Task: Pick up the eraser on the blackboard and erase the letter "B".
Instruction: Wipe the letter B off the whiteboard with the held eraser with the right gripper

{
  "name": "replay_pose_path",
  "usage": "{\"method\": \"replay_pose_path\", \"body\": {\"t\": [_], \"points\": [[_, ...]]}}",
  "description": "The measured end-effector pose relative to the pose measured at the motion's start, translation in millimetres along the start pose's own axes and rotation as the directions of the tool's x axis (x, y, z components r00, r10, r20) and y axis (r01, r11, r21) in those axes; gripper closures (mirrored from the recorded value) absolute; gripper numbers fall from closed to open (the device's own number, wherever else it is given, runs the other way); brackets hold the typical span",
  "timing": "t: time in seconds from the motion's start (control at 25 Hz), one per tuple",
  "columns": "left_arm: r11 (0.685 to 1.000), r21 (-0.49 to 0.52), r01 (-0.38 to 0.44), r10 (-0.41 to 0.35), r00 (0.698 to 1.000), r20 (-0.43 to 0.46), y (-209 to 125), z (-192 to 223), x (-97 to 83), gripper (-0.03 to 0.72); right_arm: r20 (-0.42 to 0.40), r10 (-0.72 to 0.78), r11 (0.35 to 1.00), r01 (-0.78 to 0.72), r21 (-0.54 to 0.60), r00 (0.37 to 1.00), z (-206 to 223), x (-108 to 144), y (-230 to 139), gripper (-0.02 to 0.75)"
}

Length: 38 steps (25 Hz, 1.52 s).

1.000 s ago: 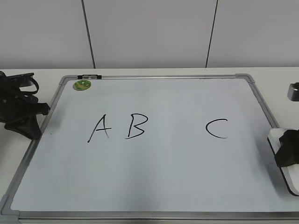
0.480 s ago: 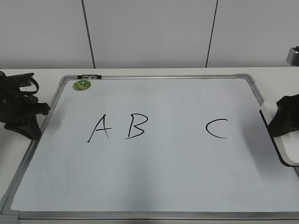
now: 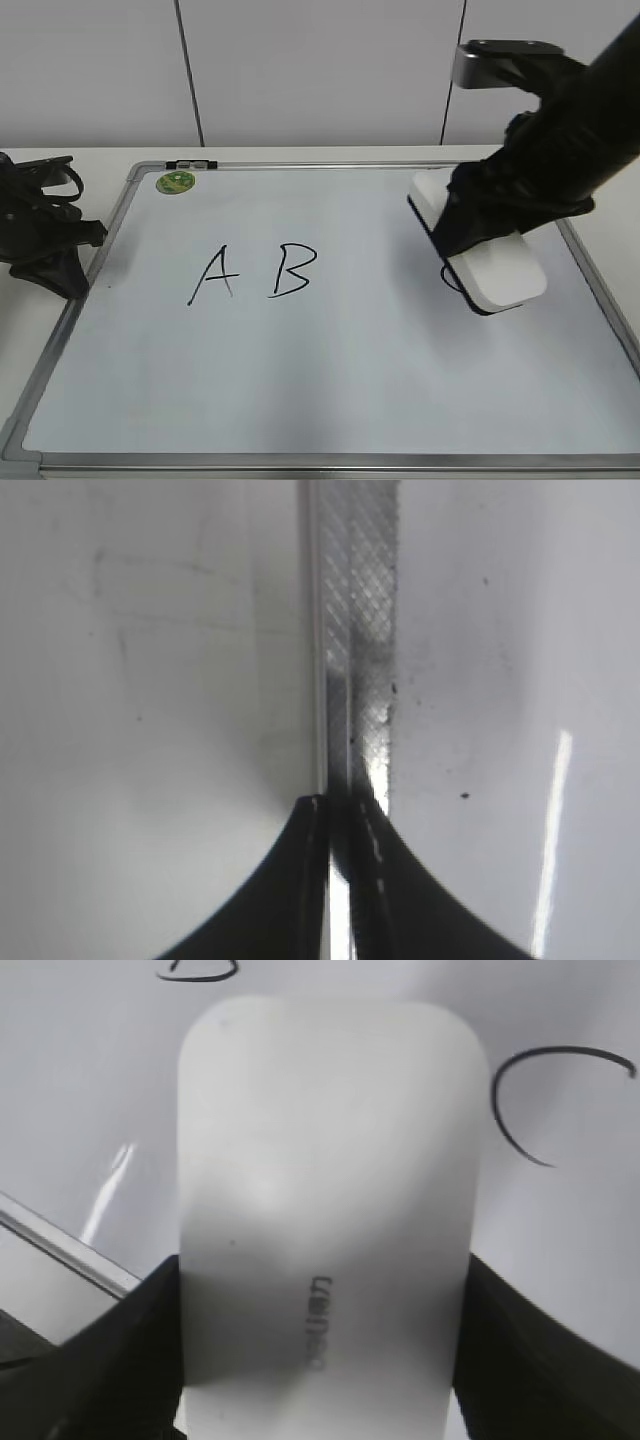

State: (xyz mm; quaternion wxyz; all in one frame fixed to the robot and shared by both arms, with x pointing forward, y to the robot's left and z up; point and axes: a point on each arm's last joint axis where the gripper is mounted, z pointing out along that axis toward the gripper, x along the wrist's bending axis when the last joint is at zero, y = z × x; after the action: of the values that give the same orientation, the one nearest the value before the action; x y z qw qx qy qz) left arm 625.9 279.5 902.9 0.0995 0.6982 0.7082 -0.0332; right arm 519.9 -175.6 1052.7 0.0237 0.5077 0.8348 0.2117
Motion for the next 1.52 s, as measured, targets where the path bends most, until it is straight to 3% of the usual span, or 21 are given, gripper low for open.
{"method": "replay_pose_path", "body": {"t": [0.4,0.72,1.52], "points": [[1.000,0.000,0.001,-0.001,1.000,0.002,0,0,-0.1,0.678,-0.067,-0.158,0.980,0.165,0.114,0.985,49,46,52,0.194],[1.000,0.000,0.002,-0.002,1.000,0.002,0,0,-0.2,0.678,0.016,-0.183,0.951,0.174,0.254,0.983,89,44,86,0.194],[1.000,0.002,0.002,-0.002,1.000,0.002,0,0,-0.2,0.678,0.044,-0.209,0.954,0.194,0.227,0.977,161,42,134,0.194]]}}
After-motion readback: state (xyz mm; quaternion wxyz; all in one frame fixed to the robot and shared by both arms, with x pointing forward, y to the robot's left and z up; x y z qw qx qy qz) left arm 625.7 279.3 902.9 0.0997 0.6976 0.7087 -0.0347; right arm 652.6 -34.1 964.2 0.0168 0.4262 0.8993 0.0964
